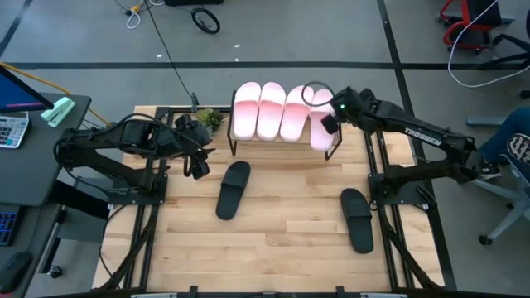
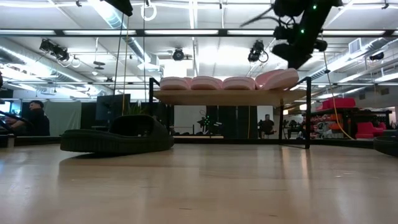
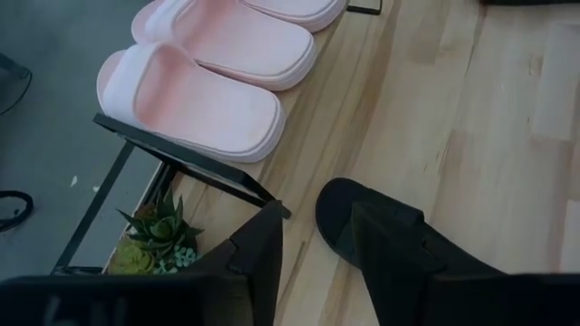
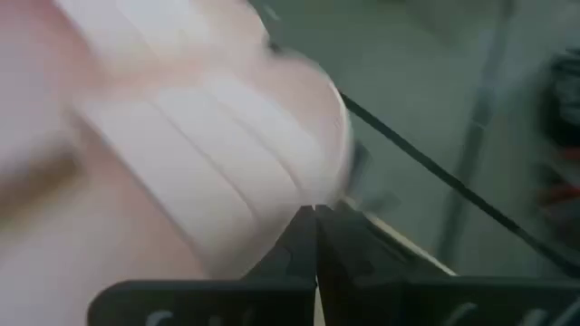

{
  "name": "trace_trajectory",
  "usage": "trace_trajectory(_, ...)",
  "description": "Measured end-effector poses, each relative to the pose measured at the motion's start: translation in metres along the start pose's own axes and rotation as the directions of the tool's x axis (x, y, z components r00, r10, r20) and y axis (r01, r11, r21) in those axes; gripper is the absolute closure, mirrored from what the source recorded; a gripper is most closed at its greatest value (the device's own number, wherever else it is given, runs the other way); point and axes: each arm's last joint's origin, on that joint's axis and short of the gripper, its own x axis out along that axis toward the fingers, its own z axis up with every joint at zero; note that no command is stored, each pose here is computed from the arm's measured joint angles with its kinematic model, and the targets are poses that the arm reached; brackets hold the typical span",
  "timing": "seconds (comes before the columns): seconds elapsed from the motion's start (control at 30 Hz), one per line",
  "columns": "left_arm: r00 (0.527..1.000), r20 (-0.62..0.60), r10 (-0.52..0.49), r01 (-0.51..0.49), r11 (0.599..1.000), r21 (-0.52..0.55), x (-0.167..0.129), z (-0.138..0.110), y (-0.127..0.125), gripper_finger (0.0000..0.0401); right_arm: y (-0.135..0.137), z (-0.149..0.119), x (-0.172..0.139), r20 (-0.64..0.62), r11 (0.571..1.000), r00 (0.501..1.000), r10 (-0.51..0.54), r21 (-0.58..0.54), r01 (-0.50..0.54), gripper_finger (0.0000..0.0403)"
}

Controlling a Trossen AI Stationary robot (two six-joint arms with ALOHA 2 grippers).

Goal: Pick and place slides into the shelf
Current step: Put the pink slide on the shelf

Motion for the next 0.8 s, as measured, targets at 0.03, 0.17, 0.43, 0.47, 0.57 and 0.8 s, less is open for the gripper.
trace_trajectory(0.03, 1.000, 0.002, 0.000, 0.000, 1.000, 0.000, 0.000, 0.000, 0.000, 0.0258, 0.002, -0.002, 0.002, -0.019, 1.000, 1.000, -0.023, -0.013, 0.023, 0.0403)
trace_trajectory(0.17, 1.000, 0.015, -0.003, 0.003, 1.000, -0.008, 0.000, 0.002, 0.000, 0.0255, 0.010, -0.001, 0.015, -0.011, 0.999, 0.999, -0.043, -0.026, 0.043, 0.0403)
trace_trajectory(0.43, 1.000, 0.015, -0.003, 0.004, 1.000, -0.029, 0.000, 0.002, 0.000, 0.0265, 0.023, 0.006, 0.045, -0.030, 0.996, 0.997, -0.066, -0.055, 0.064, 0.0403)
trace_trajectory(0.47, 1.000, 0.015, -0.003, 0.004, 1.000, -0.031, 0.000, 0.002, 0.000, 0.0266, 0.025, 0.007, 0.048, -0.023, 0.996, 0.998, -0.061, -0.060, 0.060, 0.0403)
trace_trajectory(0.57, 1.000, 0.021, -0.004, 0.005, 0.999, -0.034, 0.000, 0.002, 0.000, 0.0268, 0.031, 0.011, 0.054, -0.007, 0.998, 1.000, -0.018, -0.066, 0.017, 0.0403)
trace_trajectory(0.8, 1.000, 0.024, -0.005, 0.005, 1.000, -0.010, 0.000, 0.003, -0.001, 0.0261, 0.034, 0.010, 0.059, -0.024, 0.997, 1.000, 0.007, -0.080, -0.009, 0.0403)
